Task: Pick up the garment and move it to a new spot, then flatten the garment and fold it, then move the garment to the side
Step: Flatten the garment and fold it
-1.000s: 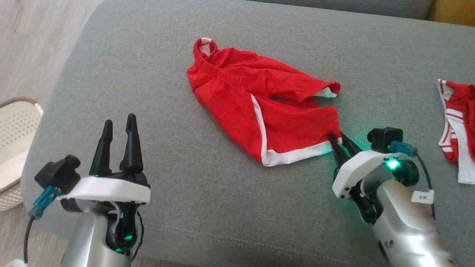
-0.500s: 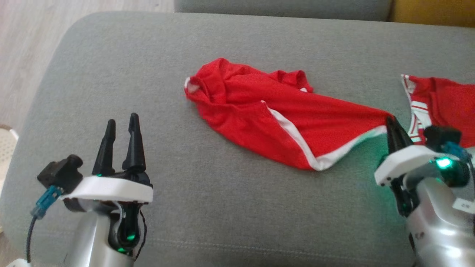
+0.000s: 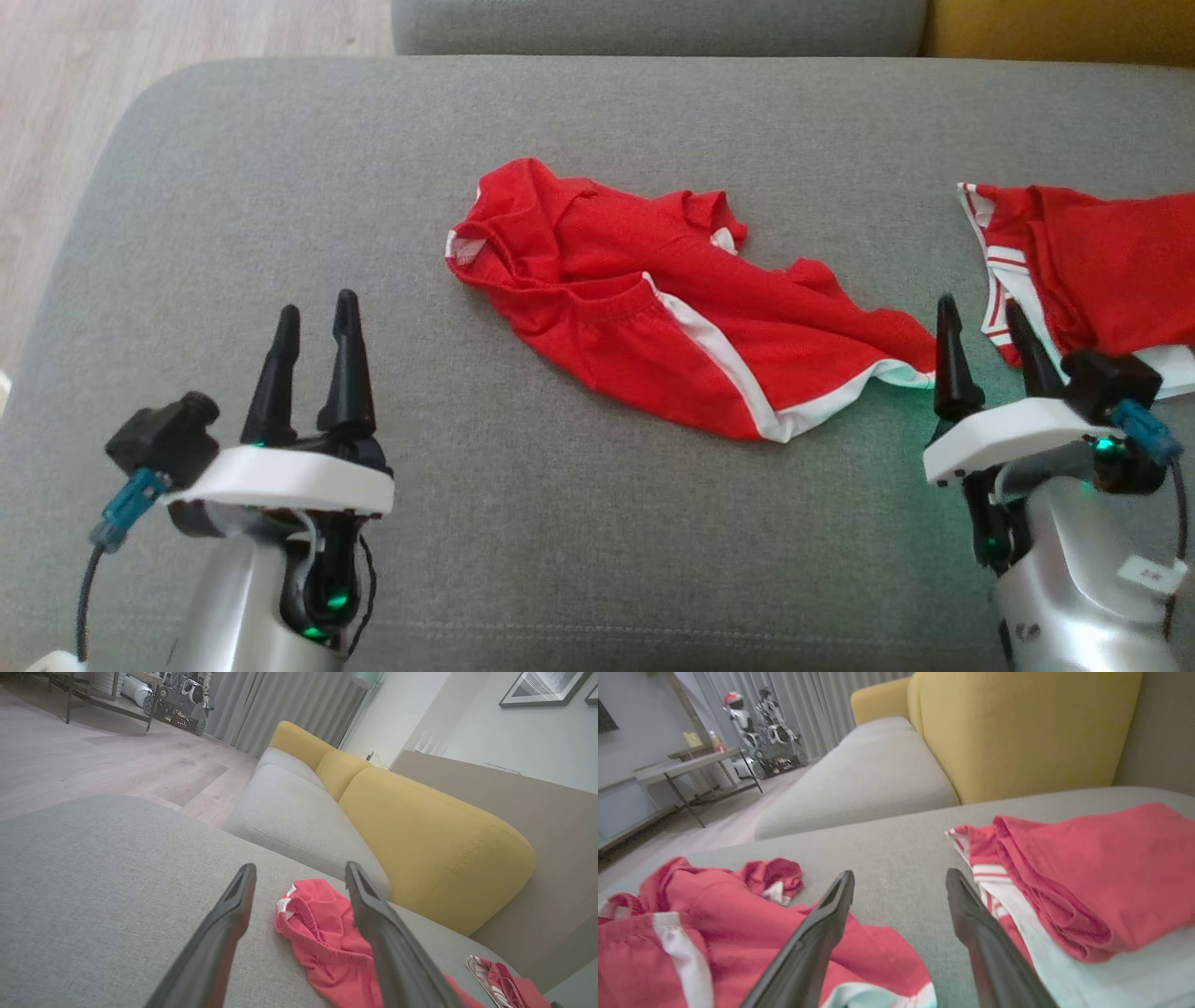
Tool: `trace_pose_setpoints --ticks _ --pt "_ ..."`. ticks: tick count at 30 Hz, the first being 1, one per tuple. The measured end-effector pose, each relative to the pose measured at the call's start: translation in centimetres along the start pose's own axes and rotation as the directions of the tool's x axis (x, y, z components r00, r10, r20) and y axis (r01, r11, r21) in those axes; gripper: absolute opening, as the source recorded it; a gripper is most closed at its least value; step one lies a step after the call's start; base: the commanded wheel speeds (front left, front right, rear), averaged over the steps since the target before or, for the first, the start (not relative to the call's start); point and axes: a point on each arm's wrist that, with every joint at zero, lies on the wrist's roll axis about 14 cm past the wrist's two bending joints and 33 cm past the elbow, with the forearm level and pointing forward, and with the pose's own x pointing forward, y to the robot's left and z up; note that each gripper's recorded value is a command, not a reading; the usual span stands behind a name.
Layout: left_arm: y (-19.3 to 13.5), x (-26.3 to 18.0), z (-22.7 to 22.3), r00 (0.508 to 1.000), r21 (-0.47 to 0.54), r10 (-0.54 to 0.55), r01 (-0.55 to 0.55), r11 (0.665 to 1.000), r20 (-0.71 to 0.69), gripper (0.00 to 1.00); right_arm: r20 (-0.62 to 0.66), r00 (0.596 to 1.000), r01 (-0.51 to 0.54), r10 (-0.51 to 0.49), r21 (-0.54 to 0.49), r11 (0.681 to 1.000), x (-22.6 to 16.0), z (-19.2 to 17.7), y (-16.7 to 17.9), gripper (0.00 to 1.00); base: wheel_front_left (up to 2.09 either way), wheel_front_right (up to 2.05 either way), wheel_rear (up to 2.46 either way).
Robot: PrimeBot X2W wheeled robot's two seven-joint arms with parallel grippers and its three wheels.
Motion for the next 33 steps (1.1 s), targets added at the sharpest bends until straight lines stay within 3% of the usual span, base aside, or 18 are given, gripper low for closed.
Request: trace_pose_setpoints --ticks 3,8,12,16,23,33 --pt "-0.9 0.1 -0.5 1.0 -0.002 -0.026 0.026 1.0 -0.014 1.0 0.07 0.997 -0.026 0.027 -0.006 1.0 -0.7 1.6 0.8 1.0 0.0 0.0 0.0" --pt "-3.1 0.1 -3.3 0.991 -0.008 -0.095 0.094 0.996 -0.096 1.0 0.072 0.997 0.004 -0.005 0.014 1.0 -3.1 0.6 -0.1 1.0 0.0 0.0 0.0" --pt "-6.6 0.8 -6.8 0.95 -0.014 -0.211 0.214 0.977 -0.228 1.0 0.082 0.996 0.019 -0.02 0.013 1.0 -3.5 0.7 -0.7 1.0 0.0 0.0 0.0" --pt "-10.2 2.9 -8.9 0.881 -0.005 -0.315 0.335 0.942 -0.353 1.0 0.084 0.996 0.027 -0.028 0.017 0.999 -3.5 0.7 -1.1 1.0 0.0 0.0 0.0" --pt "-13.0 6.0 -11.1 0.772 0.008 -0.361 0.428 0.904 -0.524 1.0 0.082 0.996 0.032 -0.033 0.016 0.999 -3.2 0.7 -1.4 1.0 0.0 0.0 0.0" --pt "-13.3 6.1 -13.6 0.505 -0.013 -0.271 0.457 0.89 -0.82 1.0 0.091 0.995 0.042 -0.043 0.02 0.999 -3.7 1.3 -1.9 1.0 0.0 0.0 0.0"
